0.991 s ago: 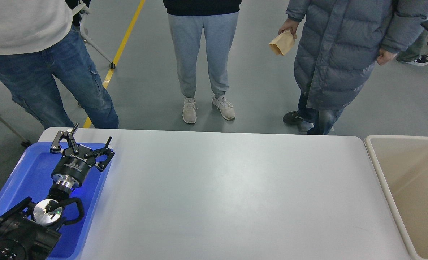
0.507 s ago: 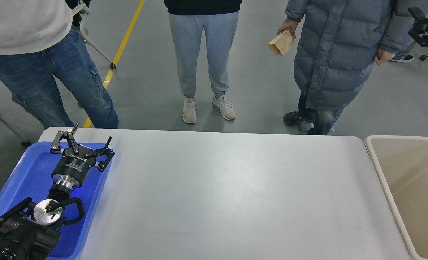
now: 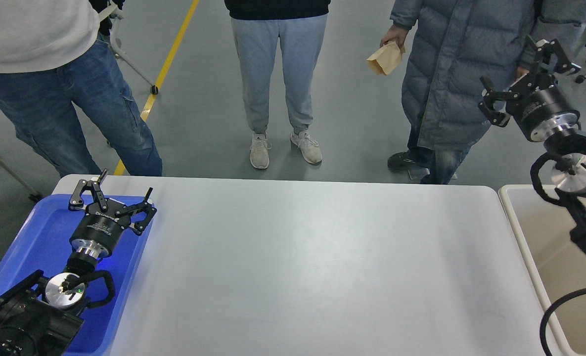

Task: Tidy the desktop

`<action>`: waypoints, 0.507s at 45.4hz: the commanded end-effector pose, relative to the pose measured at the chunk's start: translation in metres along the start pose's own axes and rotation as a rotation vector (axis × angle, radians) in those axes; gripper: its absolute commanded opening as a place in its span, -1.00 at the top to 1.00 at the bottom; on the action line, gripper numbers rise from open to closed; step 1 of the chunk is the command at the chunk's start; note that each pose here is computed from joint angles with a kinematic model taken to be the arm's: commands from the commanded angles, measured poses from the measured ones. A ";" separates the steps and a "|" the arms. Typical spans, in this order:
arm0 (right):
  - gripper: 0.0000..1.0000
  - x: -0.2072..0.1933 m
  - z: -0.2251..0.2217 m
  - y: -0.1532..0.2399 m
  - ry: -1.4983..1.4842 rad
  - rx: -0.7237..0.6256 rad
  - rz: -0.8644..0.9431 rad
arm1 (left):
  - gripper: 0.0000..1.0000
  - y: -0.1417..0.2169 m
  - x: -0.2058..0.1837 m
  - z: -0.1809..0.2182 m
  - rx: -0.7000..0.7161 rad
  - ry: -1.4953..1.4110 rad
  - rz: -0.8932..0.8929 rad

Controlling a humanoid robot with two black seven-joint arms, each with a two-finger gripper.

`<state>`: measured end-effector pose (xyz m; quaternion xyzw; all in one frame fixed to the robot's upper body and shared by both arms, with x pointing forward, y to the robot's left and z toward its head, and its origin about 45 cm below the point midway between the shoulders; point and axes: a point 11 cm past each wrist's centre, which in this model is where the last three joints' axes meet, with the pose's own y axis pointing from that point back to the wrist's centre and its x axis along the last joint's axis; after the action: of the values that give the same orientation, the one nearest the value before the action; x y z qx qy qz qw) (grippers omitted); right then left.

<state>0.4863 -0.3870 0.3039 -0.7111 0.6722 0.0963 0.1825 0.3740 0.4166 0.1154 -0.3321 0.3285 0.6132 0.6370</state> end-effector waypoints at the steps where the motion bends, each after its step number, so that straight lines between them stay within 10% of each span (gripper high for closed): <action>1: -1.00 0.012 0.051 0.034 -0.063 0.109 0.045 | -1.00 0.000 0.000 0.000 0.000 0.000 0.000; 23: -1.00 0.030 0.143 0.104 -0.157 -0.015 0.106 | -1.00 0.000 0.000 0.000 0.000 0.000 0.000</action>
<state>0.4243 -0.3732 0.1848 -0.6760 0.6886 0.1355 0.2249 0.3740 0.4164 0.1154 -0.3320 0.3287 0.6131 0.6371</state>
